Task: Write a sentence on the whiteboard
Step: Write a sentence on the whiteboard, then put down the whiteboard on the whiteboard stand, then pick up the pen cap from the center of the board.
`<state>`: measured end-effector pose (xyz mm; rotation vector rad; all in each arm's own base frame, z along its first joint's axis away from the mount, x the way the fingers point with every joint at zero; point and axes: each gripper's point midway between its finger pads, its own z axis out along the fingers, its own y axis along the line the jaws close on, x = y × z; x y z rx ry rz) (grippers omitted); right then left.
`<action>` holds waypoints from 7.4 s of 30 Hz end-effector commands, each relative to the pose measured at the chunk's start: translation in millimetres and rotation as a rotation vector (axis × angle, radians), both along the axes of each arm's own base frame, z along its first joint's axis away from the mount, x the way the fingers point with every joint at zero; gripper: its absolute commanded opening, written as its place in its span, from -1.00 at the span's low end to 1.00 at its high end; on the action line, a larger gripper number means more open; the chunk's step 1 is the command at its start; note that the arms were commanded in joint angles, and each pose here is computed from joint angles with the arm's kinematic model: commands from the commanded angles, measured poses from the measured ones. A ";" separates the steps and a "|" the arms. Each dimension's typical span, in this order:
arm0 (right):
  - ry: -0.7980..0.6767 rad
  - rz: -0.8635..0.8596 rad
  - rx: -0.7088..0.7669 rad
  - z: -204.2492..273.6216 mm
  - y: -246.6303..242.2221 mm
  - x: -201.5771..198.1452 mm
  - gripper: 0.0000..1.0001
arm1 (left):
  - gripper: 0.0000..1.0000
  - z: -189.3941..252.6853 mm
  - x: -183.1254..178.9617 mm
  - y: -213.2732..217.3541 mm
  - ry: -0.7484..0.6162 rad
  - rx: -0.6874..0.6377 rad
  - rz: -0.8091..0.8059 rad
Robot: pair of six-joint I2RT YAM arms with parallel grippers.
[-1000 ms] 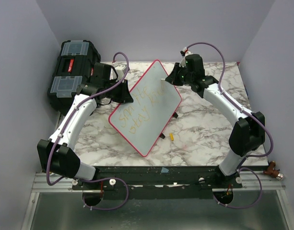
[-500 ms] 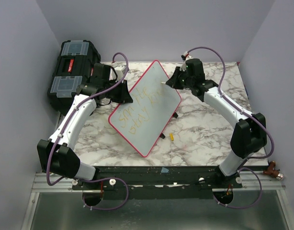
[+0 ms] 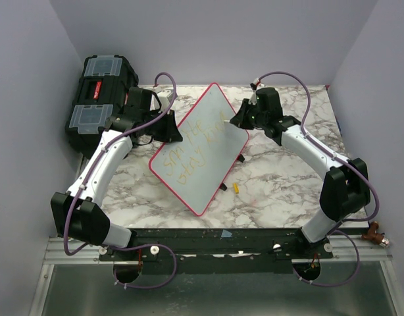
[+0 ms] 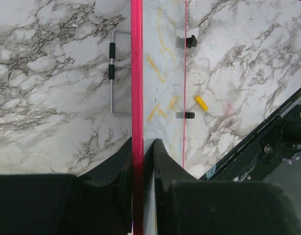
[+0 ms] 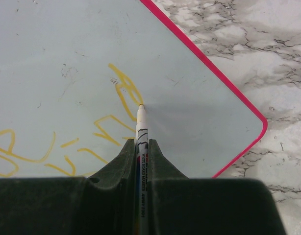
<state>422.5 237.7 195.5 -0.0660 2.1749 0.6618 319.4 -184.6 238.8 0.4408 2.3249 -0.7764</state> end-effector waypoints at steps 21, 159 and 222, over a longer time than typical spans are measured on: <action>-0.001 -0.096 -0.086 10.6 -22.0 -3.6 -0.99 | -1.00 16.4 5.1 12.3 -0.162 0.073 -0.012; 0.026 -0.178 -0.109 28.0 -70.9 -81.1 -0.99 | 0.34 -35.2 52.8 31.7 -0.037 0.292 0.109; -0.082 -0.538 -0.224 118.2 -146.3 -89.6 -0.99 | -0.19 -134.7 -115.6 -220.2 0.481 0.212 0.167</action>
